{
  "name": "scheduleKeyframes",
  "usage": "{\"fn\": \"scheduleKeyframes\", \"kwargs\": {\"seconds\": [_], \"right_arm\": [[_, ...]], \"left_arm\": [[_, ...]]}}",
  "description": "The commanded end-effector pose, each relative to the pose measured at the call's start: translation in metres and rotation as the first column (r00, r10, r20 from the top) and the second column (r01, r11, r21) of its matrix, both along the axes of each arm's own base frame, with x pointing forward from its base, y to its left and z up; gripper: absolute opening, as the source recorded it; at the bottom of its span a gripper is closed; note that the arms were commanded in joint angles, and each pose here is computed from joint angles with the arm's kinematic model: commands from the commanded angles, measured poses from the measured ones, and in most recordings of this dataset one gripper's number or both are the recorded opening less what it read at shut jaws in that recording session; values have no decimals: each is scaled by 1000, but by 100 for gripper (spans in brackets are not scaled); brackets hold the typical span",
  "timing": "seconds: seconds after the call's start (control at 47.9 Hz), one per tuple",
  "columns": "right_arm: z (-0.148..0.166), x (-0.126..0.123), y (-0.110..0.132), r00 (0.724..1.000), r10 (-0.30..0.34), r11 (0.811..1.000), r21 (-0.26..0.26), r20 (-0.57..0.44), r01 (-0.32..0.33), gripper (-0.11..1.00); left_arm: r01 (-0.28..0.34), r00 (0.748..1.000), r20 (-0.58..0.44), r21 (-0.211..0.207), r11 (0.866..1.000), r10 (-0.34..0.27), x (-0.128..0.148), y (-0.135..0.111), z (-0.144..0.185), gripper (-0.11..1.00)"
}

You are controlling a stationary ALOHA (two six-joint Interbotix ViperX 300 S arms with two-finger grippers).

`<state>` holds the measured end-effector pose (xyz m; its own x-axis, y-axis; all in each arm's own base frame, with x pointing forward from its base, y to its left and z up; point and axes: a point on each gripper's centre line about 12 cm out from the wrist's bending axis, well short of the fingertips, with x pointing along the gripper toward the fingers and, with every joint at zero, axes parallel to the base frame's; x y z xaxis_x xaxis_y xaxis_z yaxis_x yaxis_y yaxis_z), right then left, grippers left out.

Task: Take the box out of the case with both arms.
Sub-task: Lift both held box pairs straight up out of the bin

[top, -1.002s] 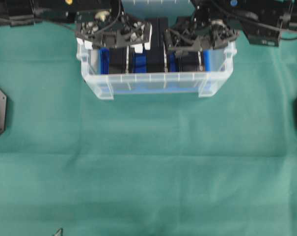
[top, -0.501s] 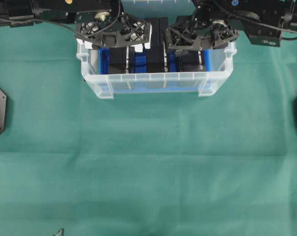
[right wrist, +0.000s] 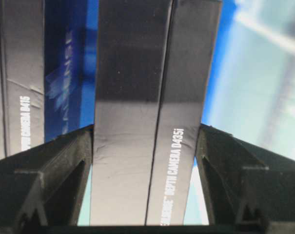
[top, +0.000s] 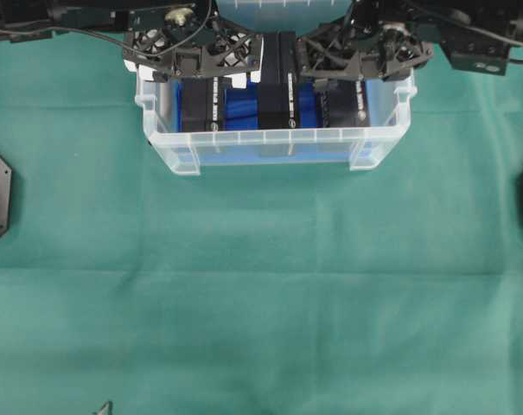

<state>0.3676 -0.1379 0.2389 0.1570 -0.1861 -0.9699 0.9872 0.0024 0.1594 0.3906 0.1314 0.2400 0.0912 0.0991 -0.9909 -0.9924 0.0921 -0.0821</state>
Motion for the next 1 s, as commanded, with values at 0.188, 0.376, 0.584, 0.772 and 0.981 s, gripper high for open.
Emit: {"fn": "scheduleKeyframes", "kwargs": {"seconds": [0.188, 0.376, 0.584, 0.772, 0.981], "right_arm": [[77, -4, -5, 998, 12, 997, -82, 68, -7, 66], [110, -5, -6, 996, 19, 994, -112, 90, -9, 66], [147, -8, -4, 995, 31, 988, -154, 95, -16, 66], [175, -13, 0, 994, 28, 984, -178, 105, -9, 66], [199, -18, 6, 992, 27, 980, -197, 120, -2, 66]], "left_arm": [[5, 992, 129, 38, 999, -10, -1, -6, 84, 64], [22, 988, 149, 50, 998, -29, -7, -9, 125, 64], [43, 983, 175, 69, 997, -54, -11, -12, 168, 64], [45, 981, 186, 74, 996, -59, -17, -15, 191, 64], [50, 979, 195, 76, 996, -64, -21, -19, 213, 64]]}}
